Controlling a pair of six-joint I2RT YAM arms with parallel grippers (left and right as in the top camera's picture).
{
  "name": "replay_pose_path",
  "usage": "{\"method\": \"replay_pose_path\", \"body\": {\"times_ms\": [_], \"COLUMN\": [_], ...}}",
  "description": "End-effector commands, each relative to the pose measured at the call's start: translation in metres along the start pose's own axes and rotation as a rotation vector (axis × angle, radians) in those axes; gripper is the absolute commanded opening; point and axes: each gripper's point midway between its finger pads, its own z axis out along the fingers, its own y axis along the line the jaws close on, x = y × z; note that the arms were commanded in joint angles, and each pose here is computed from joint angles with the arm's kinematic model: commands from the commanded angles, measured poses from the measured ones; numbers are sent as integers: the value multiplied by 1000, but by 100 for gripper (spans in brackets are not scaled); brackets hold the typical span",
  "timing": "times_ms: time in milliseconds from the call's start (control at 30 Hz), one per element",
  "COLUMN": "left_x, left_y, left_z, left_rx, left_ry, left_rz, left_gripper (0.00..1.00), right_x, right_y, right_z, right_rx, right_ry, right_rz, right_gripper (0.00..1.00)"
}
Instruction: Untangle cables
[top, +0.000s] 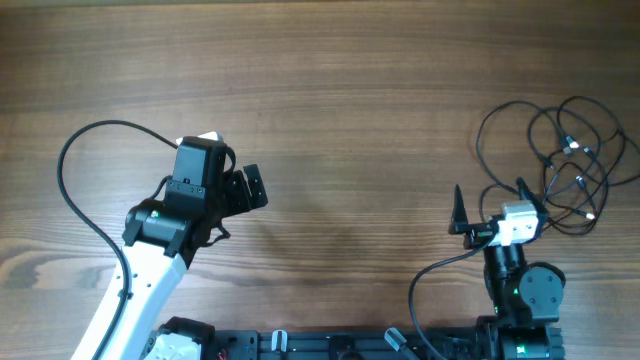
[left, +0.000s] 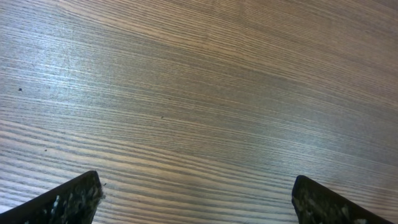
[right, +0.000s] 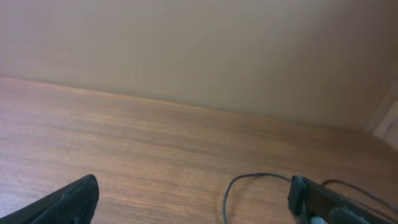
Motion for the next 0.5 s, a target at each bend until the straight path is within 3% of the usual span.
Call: {"method": "replay_pose_path", "body": {"times_ms": [0, 133, 467], "left_x": [2, 2, 2], "left_y": [1, 1, 1], "left_z": [3, 3, 3], "left_rx": [-6, -6, -6], "left_ry": [8, 8, 8], "left_rz": [-4, -4, -4], "left_gripper": [100, 100, 100], "right_x": [-3, -1, -1], "right_y": [-17, -31, -21], "right_z": [-2, -3, -2], "right_rx": [97, 152, 90], "right_ry": [-14, -19, -9], "right_rz": [91, 178, 125], "right_gripper": [100, 100, 100]}}
